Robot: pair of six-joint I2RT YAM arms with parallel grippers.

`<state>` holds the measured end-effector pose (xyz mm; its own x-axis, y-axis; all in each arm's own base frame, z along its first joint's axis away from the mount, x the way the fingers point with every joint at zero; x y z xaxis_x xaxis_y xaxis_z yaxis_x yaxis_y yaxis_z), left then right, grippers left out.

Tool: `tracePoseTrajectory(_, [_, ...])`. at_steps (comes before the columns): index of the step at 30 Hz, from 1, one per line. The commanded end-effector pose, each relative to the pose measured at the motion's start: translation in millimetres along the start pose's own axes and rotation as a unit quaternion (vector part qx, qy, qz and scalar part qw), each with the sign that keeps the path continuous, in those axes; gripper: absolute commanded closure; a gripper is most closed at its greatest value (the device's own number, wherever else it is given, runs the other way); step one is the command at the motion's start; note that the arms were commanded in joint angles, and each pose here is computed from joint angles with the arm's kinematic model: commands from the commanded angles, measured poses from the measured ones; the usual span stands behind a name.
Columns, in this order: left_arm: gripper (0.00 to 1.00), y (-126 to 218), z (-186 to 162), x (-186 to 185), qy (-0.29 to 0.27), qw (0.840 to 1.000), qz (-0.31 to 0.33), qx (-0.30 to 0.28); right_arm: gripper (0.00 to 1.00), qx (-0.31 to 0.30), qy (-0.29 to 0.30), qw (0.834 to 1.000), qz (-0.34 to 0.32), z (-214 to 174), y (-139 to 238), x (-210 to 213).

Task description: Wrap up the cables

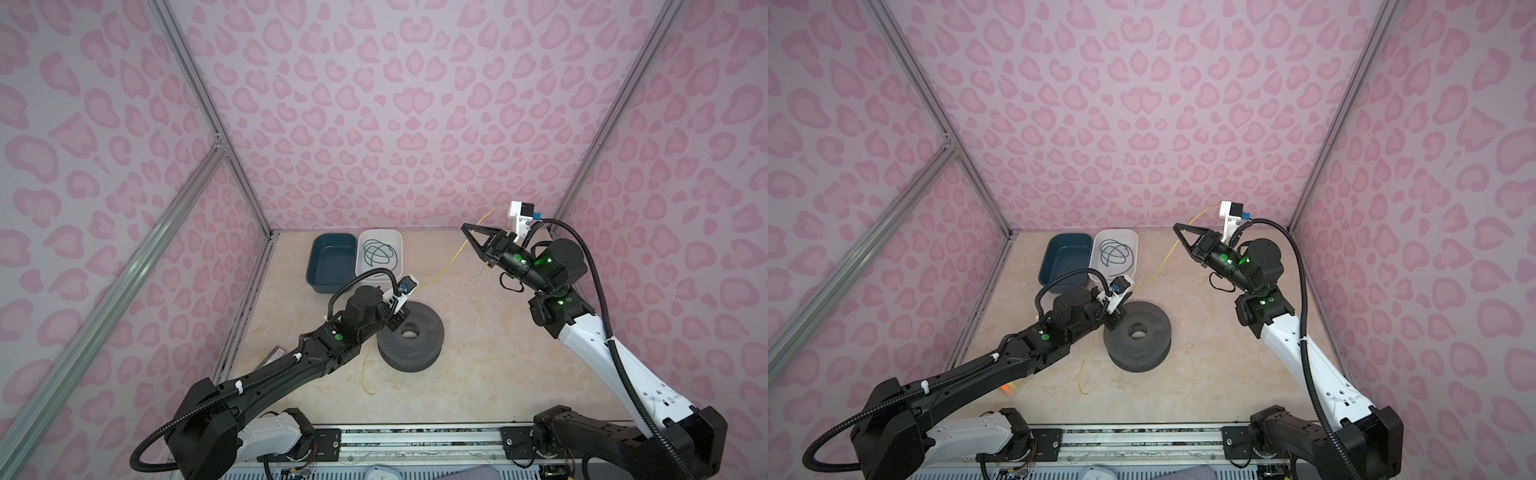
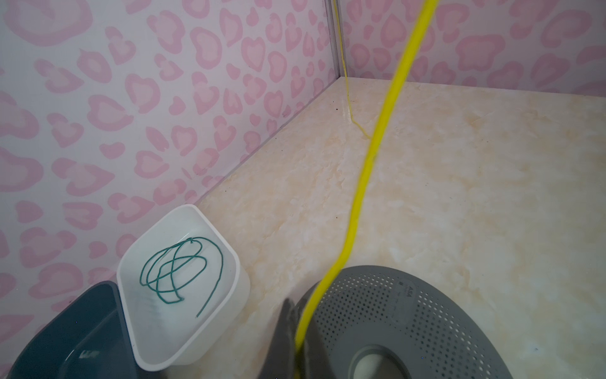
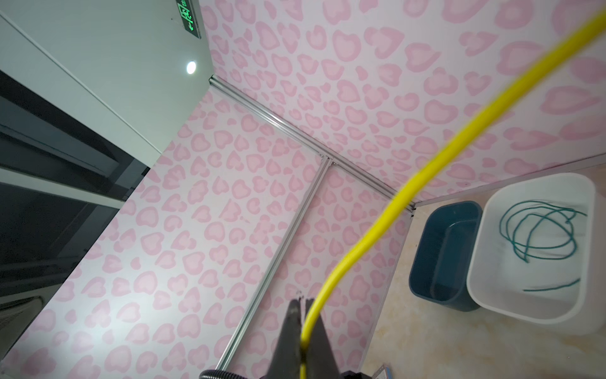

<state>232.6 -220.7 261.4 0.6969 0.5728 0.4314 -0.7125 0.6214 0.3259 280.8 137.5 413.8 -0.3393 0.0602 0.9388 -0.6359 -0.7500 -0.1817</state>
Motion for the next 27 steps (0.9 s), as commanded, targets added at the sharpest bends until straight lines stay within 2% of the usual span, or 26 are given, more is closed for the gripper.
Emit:
tracePoseTrajectory(1, [0.96, 5.7, -2.3, -4.0, 0.034, 0.999, -0.023, 0.007, 1.0, -0.039, 0.024, 0.999, -0.019, 15.9, 4.5, -9.8])
tracePoseTrajectory(9, [0.96, 15.4, -0.9, -18.0, 0.098, 0.99, -0.104, 0.015, 1.0, -0.122, 0.043, 0.988, -0.081, 63.7, 13.8, -45.8])
tracePoseTrajectory(17, [0.96, -1.1, 6.9, -25.2, 0.149, 0.974, -0.166, 0.041, 0.99, -0.12, 0.034, 0.986, -0.113, 77.9, 11.0, -82.3])
tracePoseTrajectory(20, [0.96, -16.7, 16.5, -23.9, 0.186, 0.965, -0.179, 0.05, 0.61, -0.111, 0.014, 0.983, -0.144, 70.8, 17.5, -106.0])
tracePoseTrajectory(21, [0.97, -23.1, 19.1, -22.5, 0.197, 0.963, -0.176, 0.055, 0.53, -0.11, 0.006, 0.982, -0.155, 67.8, 22.5, -113.4])
tracePoseTrajectory(25, [0.97, -42.9, 30.3, -14.3, 0.232, 0.959, -0.148, 0.063, 0.33, -0.118, -0.014, 0.973, -0.197, 53.1, 46.0, -133.9])
tracePoseTrajectory(27, [0.96, -52.9, 39.0, -9.5, 0.243, 0.958, -0.139, 0.063, 0.28, -0.121, -0.019, 0.97, -0.209, 43.1, 57.4, -138.9])
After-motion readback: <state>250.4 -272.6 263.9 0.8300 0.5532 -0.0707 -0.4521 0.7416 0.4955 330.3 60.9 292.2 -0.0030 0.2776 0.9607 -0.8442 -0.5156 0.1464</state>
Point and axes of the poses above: each gripper's point midway between its finger pads, its own y axis back along the fingers, its own x axis along the line the jaws close on, z = x × y, the point moved 9 cm from there along y, back along the fingers, and after that the axes turned 11 degrees about -y, right-handed, at the moved point
